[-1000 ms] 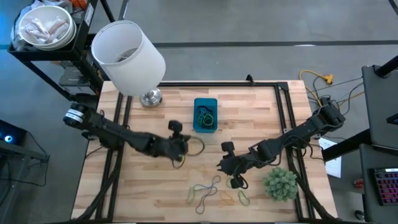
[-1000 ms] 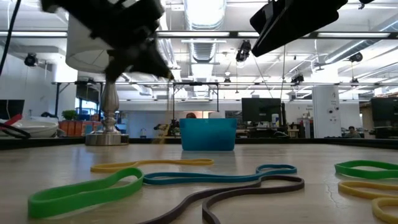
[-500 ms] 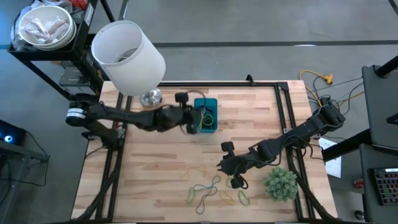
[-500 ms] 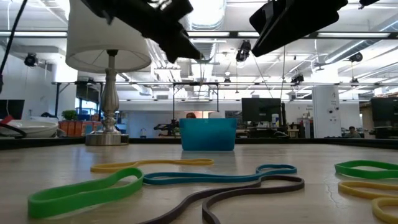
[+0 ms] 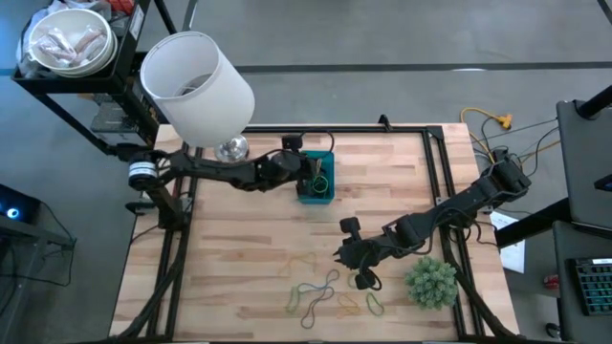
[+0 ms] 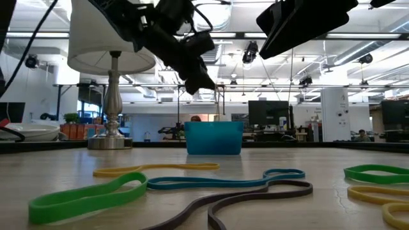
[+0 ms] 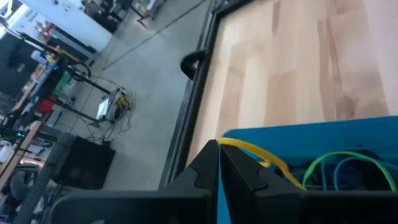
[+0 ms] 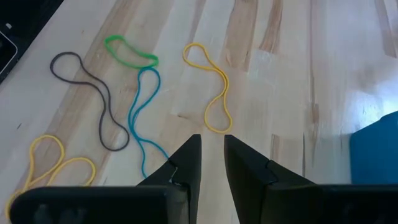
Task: Pick and place rubber bands into bin
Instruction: Put the yellow rubber band into the blue bin, then put the green rubber band into the blue bin
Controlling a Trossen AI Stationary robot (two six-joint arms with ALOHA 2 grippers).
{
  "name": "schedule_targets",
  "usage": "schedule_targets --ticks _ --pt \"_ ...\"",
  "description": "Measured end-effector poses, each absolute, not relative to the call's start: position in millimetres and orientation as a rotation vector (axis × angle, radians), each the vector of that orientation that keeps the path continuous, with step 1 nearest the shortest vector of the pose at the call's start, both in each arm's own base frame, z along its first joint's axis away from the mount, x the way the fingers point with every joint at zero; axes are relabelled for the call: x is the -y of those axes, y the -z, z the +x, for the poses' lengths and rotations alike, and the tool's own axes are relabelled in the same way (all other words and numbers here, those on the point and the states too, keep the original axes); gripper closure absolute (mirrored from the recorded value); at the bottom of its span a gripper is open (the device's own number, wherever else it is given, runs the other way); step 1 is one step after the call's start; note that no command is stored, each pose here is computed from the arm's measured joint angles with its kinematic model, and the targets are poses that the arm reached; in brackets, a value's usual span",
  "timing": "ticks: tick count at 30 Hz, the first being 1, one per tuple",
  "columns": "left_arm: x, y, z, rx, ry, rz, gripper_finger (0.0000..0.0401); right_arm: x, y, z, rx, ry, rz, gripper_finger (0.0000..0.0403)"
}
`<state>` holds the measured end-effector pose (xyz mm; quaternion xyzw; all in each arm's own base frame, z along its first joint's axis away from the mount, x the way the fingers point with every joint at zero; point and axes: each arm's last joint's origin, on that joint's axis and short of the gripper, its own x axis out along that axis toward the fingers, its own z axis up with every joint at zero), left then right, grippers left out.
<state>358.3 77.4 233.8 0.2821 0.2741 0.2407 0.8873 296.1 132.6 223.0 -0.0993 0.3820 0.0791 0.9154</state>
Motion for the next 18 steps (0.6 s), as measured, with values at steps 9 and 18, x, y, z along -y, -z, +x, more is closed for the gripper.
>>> schedule_targets --ticks 9,18 --pt "-80.4 -223.3 359.2 -0.623 -0.489 0.565 0.0389 -132.6 -223.0 296.1 -0.786 -0.162 -0.202 0.0339" --pt "-79.9 -222.5 357.6 -0.642 -0.487 0.541 0.0325 -132.8 -223.0 296.0 -0.787 -0.161 -0.198 0.0339"
